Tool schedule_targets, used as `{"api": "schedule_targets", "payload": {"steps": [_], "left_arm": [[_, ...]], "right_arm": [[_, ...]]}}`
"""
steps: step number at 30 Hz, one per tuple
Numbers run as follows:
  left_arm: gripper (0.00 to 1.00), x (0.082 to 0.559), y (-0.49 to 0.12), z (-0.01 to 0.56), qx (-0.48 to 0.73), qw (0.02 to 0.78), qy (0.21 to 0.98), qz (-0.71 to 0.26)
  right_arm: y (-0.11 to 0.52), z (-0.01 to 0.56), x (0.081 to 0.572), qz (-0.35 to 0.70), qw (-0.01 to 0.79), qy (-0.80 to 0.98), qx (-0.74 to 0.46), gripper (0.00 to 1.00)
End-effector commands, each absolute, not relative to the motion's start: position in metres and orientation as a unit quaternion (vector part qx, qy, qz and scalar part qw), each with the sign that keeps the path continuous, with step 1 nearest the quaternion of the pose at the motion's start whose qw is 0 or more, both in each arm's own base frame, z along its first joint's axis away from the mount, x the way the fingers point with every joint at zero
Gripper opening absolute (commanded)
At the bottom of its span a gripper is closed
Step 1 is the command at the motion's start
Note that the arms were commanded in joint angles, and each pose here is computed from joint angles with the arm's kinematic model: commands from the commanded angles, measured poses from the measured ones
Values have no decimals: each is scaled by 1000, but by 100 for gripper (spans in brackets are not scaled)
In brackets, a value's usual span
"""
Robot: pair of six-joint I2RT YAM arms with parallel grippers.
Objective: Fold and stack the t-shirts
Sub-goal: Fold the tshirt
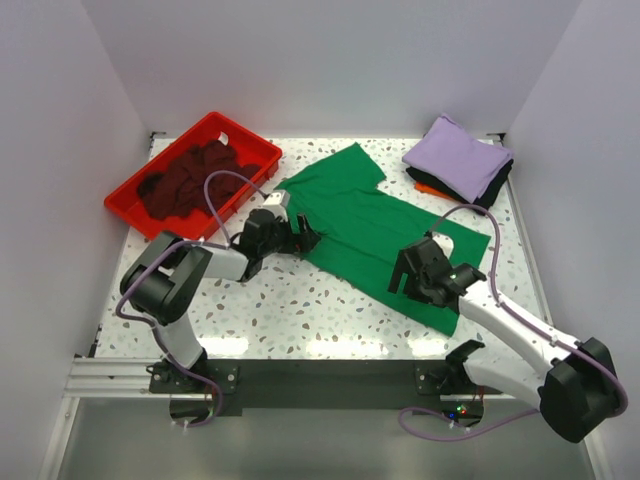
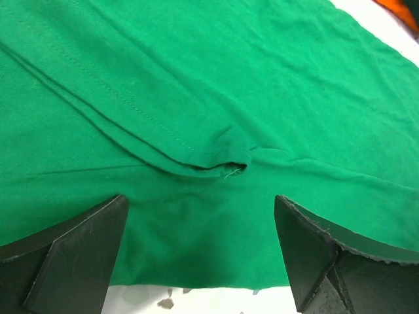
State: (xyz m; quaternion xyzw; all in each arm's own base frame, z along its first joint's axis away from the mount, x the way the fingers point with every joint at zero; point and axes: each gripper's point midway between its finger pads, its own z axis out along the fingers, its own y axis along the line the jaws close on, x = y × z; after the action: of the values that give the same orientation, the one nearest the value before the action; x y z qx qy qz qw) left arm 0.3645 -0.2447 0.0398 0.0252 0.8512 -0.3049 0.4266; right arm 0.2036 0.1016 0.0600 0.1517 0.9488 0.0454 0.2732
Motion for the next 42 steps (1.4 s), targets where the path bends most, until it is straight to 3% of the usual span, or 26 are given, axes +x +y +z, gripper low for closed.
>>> {"api": "schedule_targets", "payload": {"steps": [1, 30, 42], "left_arm": [[98, 375, -260, 57, 30, 444, 832, -330], [100, 370, -209, 39, -5, 457, 865, -205], [100, 367, -251, 90, 27, 488, 826, -280]], "right_arm": [[96, 66, 205, 34, 288, 944, 156, 90], [88, 17, 199, -11, 252, 956, 151, 90], [88, 27, 201, -1, 266, 952, 151, 91]]}}
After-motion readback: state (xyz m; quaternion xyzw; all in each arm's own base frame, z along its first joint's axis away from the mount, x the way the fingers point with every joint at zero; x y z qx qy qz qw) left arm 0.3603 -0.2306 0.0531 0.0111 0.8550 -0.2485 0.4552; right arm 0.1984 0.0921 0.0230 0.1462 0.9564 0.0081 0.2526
